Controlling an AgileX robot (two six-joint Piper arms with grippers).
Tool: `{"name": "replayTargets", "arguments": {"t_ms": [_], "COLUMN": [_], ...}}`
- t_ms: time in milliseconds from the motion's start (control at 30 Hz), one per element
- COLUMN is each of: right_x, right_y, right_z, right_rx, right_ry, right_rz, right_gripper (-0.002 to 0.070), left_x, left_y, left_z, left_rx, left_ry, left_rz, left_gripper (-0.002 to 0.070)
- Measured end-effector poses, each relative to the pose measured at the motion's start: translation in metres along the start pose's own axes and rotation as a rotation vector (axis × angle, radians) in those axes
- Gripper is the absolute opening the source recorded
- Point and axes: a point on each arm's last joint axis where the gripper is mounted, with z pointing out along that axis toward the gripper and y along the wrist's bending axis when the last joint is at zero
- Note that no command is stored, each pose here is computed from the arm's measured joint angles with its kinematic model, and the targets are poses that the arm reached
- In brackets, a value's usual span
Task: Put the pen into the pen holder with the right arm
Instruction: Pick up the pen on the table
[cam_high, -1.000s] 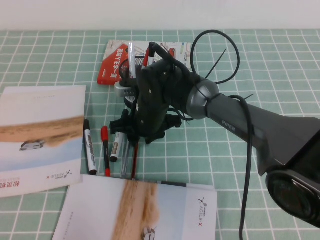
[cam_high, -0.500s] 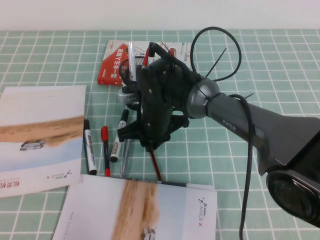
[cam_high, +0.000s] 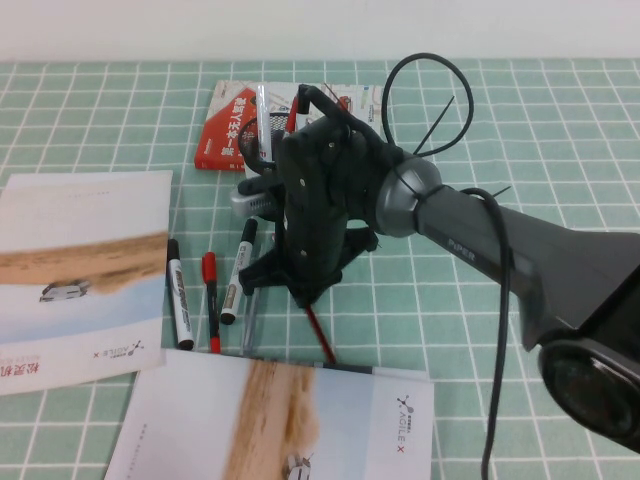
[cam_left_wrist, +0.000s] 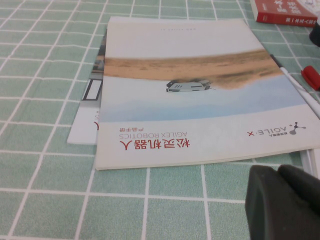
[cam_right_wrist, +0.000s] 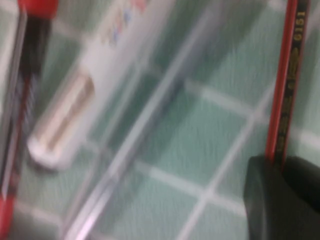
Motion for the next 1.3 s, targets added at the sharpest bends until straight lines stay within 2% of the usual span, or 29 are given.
{"name": "replayTargets", "arguments": {"t_ms": [267, 367, 567, 800, 1000, 1200, 1300], "right_x": [0.036, 0.052, 0.065, 0.052, 0.056, 0.063, 0.063], "right_y": [-0.012, -0.018, -0.036, -0.05, -0.058, -0.065, -0.067], "right_z": [-0.024, -0.048, -0.082, -0.089, -0.083, -0.079, -0.08], "right_rx": [0.064, 0.061, 0.028, -0.097, -0.021, 0.053, 0.084], "right_ry": [0.074, 0.027, -0.268, -0.718, -0.681, -0.529, -0.446], "right_rz": [-0.034, -0.025, 0.01, -0.013, -0.076, -0.032, -0.051], "right_gripper": [0.0012, 0.0004, -0.0012, -0.0017, -0.0017, -0.001, 0.002], "left_x": [0.0, 0.0, 0.0, 0.0, 0.0, 0.0, 0.0], "left_y": [0.0, 0.0, 0.0, 0.0, 0.001, 0.001, 0.001], "left_z": [0.0, 0.0, 0.0, 0.0, 0.0, 0.0, 0.0], "left_rx": [0.0, 0.0, 0.0, -0.002, -0.021, -0.021, -0.021], "left_ry": [0.0, 0.0, 0.0, 0.0, 0.0, 0.0, 0.0], "left_rz": [0.0, 0.0, 0.0, -0.001, -0.007, -0.007, -0.007], "left_gripper": [-0.0004, -0.0004, -0.0004, -0.0004, -0.0004, -0.0004, -0.0004]}}
